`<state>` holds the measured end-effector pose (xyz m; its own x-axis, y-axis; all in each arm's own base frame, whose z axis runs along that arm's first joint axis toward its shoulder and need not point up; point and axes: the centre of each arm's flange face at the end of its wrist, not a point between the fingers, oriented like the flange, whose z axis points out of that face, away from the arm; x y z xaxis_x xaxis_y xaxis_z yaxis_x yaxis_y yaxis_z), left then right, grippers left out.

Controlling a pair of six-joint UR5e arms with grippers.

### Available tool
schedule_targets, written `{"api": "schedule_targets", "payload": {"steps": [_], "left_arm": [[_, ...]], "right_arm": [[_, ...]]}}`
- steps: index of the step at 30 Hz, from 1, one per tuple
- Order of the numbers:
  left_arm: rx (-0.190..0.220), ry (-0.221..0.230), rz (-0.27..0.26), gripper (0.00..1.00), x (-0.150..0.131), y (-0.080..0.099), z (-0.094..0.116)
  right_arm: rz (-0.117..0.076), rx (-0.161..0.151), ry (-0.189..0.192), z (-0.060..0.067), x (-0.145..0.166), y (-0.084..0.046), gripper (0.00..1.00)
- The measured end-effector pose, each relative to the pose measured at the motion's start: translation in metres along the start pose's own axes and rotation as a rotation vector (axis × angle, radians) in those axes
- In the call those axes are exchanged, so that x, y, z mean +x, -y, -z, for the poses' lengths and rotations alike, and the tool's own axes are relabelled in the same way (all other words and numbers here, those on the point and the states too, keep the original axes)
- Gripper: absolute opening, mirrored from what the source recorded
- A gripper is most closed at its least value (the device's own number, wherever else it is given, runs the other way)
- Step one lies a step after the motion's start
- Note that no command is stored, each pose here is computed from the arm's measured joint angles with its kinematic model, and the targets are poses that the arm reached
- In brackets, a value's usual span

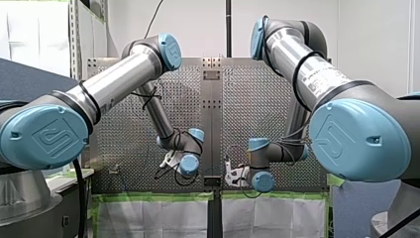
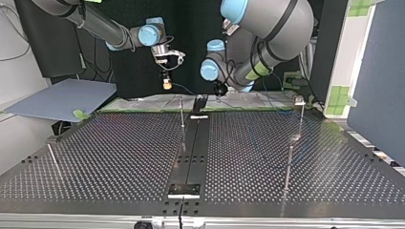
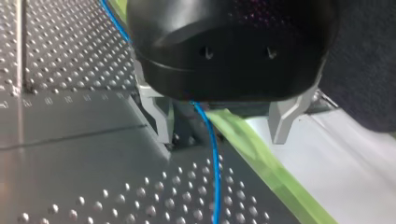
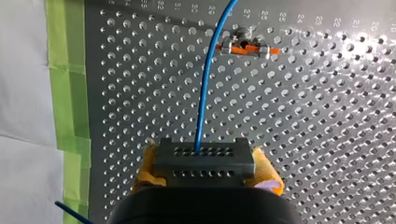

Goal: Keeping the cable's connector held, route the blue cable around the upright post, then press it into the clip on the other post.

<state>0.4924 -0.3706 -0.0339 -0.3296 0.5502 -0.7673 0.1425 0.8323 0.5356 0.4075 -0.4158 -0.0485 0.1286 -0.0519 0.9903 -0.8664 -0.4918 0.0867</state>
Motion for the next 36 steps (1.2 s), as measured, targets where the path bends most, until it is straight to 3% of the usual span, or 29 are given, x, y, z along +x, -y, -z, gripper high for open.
{"api": "schedule_targets", "payload": {"steps": [13,22,36], "left_arm": [[0.123,0.025,0.11,1.0,-0.003,0.013,0.004],[0.186,0.05,0.199,1.0,-0.011,0.012,0.001],[0.304,0.094,0.335,1.0,-0.029,0.016,0.004]], "right_arm": [[0.035,0.0,0.001,0.0,0.0,-0.001,0.0],[0.054,-0.001,0.002,0.0,0.0,-0.002,0.0],[0.056,0.002,0.001,0.0,0.0,-0.002,0.0]]}}
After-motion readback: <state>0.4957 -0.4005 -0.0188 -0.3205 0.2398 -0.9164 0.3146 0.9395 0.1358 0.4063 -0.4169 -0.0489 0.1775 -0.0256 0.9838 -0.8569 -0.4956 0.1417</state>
